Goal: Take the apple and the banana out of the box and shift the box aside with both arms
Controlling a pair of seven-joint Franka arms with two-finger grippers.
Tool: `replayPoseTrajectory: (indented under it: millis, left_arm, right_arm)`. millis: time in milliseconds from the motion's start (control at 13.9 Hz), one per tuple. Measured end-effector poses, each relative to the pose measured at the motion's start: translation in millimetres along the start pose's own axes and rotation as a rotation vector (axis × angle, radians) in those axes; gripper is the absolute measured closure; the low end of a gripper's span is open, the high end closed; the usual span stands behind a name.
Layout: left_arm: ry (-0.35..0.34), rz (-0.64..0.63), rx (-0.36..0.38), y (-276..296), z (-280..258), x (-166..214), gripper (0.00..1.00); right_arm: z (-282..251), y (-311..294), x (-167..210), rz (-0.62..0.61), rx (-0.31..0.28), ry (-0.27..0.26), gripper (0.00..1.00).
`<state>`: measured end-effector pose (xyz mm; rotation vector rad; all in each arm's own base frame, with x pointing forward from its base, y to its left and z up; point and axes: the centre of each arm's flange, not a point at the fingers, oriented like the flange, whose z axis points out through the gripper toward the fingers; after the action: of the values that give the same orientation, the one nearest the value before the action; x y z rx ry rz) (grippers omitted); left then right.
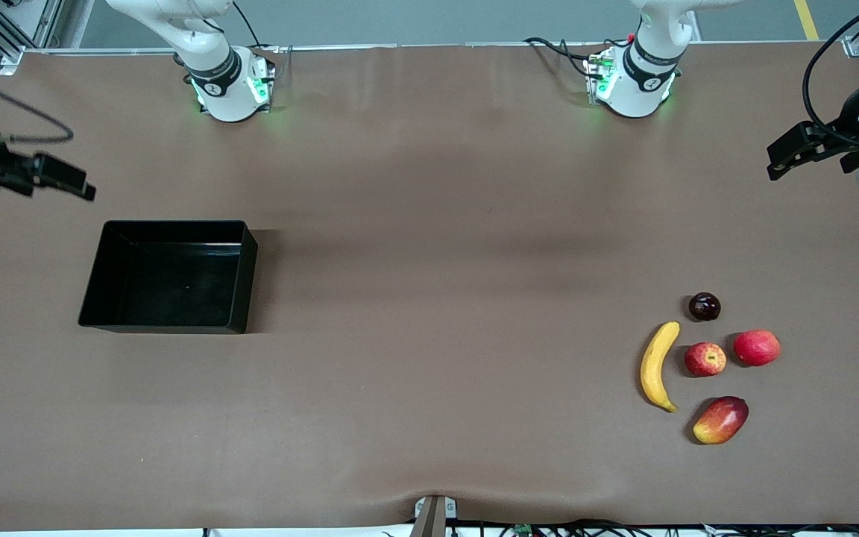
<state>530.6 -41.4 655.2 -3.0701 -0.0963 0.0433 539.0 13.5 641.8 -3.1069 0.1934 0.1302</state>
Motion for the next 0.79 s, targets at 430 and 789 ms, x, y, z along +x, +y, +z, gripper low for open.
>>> replayPoseTrajectory:
  millis: [430,789]
  left_arm:
    - [0.005,-0.002,-0.001,-1,0,1,0.0]
    - [0.005,-0.003,-0.001,-2,-1,1,0.0]
  right_arm:
    - [12,2,-23,-0.005,-0.017,0.049,0.0]
    - [-9,-2,6,-0.018,0.017,0.003,0.0]
